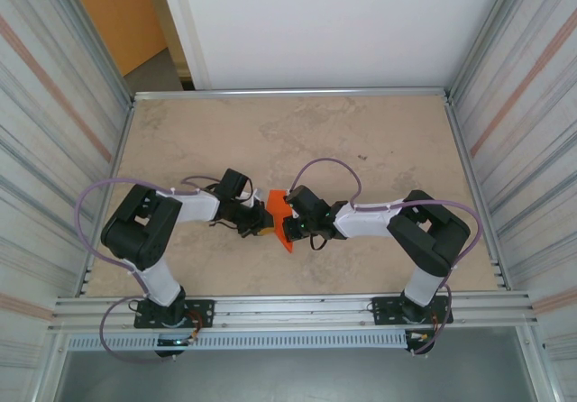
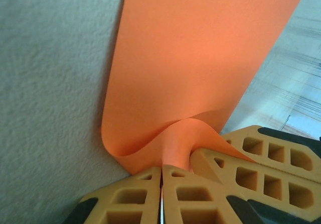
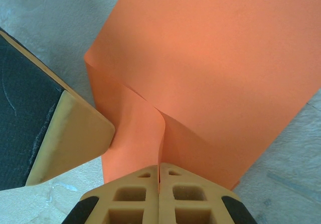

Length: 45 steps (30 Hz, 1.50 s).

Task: Fold a paper plane with a square sheet of paper (pick it up from the middle)
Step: Third fold the triangle at the center of the table.

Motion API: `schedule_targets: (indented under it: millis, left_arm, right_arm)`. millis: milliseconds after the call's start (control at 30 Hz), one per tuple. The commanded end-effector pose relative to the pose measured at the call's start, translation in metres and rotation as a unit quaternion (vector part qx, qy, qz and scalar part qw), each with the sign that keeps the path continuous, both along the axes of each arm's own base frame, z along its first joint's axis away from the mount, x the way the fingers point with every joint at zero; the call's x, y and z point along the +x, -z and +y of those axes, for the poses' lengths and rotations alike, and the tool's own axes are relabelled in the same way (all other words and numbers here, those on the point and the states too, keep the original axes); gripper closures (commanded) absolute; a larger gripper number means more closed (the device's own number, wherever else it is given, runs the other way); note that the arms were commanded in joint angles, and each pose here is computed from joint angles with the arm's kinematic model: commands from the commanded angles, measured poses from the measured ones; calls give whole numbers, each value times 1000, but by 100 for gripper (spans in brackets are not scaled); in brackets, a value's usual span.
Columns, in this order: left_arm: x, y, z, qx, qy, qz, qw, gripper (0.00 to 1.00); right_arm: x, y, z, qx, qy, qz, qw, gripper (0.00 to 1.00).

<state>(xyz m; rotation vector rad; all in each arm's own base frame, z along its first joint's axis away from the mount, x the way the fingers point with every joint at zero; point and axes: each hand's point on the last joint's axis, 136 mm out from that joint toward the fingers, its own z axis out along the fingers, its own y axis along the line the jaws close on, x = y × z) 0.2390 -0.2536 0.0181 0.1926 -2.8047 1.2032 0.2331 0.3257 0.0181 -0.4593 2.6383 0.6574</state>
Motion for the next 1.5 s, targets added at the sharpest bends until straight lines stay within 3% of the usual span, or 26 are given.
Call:
schedule_targets:
  millis: [0,333,667,1100,1467]
  left_arm:
    - [-2,11,5,30,4,7,1000,89]
    - [-6,17,11,49,8,19,999,90]
    - [34,-53,-1,-6,-7,-76,997,81]
    - [77,-27,-7,55,19,-59,997,83]
    - [67,13,1,123,63,-18,990,84]
  right_arm:
    - [-11,24,-22,-48,15,40,998,100]
    - [-6,0,-17,-27,15,21,999,100]
    - [-8,4,-18,-29,14,24,999,100]
    - [-6,1,-18,-28,14,18,999,100]
    - [-5,-5,-18,-20,18,12,1000,100]
